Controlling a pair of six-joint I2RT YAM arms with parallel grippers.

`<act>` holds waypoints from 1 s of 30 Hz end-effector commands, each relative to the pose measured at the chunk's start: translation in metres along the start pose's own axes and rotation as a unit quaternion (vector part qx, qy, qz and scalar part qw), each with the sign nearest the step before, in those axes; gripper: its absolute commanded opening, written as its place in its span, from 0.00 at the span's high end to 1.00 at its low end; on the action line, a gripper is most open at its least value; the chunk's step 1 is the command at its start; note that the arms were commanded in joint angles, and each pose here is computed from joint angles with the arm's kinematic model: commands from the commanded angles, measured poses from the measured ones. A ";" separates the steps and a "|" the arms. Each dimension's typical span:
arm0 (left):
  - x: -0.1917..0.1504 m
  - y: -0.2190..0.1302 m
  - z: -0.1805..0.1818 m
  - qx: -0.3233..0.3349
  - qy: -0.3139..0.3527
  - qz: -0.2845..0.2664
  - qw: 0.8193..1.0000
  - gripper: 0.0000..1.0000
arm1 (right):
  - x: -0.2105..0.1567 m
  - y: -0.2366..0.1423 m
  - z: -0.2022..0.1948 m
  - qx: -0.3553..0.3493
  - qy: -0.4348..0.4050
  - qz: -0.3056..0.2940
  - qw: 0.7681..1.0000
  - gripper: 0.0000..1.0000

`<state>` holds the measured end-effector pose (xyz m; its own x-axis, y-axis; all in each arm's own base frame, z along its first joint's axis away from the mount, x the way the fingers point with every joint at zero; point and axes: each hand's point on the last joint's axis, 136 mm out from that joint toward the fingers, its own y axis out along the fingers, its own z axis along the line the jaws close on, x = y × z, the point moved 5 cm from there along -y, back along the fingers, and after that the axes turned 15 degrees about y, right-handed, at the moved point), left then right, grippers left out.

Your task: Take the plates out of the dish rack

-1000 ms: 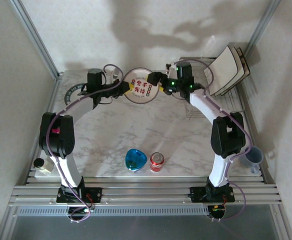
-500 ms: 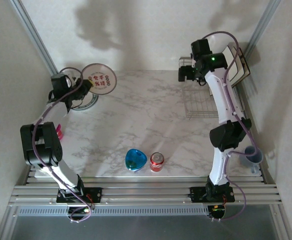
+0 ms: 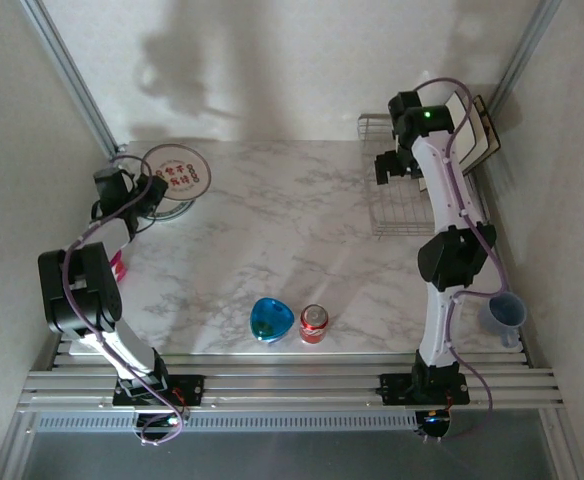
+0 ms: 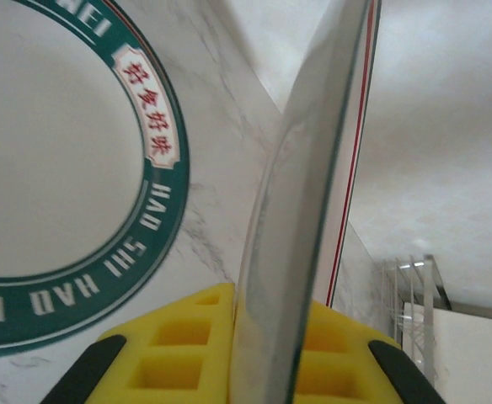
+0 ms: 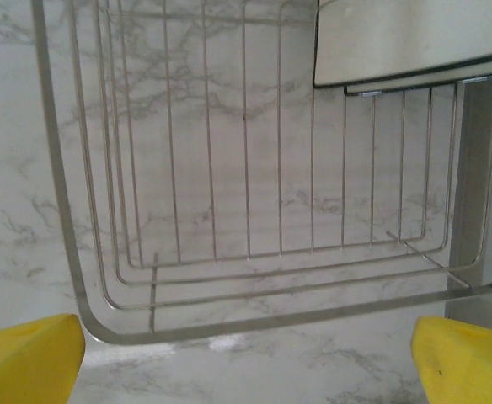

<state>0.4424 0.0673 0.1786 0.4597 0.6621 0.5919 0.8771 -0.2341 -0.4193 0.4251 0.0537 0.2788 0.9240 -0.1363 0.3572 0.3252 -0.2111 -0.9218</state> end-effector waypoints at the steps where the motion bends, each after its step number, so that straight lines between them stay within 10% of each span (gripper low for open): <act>1: 0.017 0.000 0.015 0.013 0.020 -0.051 0.998 1.00 | -0.004 -0.012 -0.004 0.015 -0.003 -0.018 1.000 0.01; 30: 0.009 0.033 0.076 0.074 -0.043 -0.068 0.994 0.98 | -0.006 -0.017 -0.006 0.026 -0.007 -0.032 0.999 0.01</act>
<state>0.4552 0.1135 0.1078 0.3539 0.7472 0.5626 0.8783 -0.0587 -0.4745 0.4196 0.0546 0.2813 0.9117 -0.1202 0.3929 0.3687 -0.1829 -0.9114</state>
